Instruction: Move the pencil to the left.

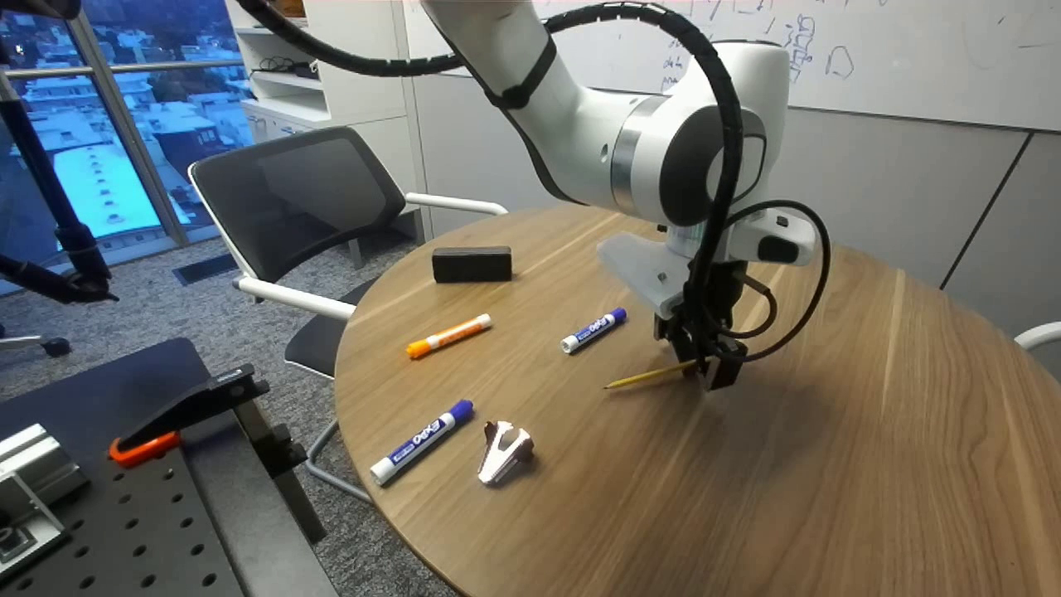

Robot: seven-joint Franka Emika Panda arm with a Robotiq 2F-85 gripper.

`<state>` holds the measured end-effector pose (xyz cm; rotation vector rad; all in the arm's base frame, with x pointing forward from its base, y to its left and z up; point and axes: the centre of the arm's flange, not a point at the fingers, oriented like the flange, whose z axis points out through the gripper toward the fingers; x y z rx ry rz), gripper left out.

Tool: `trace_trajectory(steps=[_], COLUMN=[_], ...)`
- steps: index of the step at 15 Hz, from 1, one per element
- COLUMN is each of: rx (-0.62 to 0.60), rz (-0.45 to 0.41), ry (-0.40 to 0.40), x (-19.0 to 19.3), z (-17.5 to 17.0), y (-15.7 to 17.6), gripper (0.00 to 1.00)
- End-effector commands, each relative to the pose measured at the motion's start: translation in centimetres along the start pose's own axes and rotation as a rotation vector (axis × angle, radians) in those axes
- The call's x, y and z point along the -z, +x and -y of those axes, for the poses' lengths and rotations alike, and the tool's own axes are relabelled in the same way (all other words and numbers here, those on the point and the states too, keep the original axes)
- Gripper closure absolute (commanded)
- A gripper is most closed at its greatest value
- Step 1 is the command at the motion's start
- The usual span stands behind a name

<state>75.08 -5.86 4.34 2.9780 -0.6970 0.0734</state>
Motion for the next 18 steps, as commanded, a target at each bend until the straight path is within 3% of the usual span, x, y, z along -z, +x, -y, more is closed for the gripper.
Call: trace_trajectory(steps=[1, 3, 4, 6, 12, 14, 15, 17, 18], rx=[-0.006, -0.004, -0.003, -0.001, -0.017, 0.012, -0.009, -0.005, -0.005], rz=[-0.023, -0.028, -0.029, -0.033, -0.037, 0.054, -0.018, 0.025, 0.035], ry=[-0.016, -0.017, -0.019, -0.023, -0.040, -0.051, -0.023, -0.031, -0.031], x=[-1.3, -1.2, -1.0, -0.4, 6.3, 10.4, 5.2, 8.2, 9.1], z=[-0.4, -0.5, -0.5, -0.6, -1.6, -3.2, -1.2, -2.0, -2.3], y=[-0.1, -0.2, -0.3, -0.6, -1.5, -1.8, 0.7, 0.4, 0.2], gripper=[1.00, 1.00, 0.75, 0.67, 0.23, 0.10, 0.26, 0.11, 0.10])
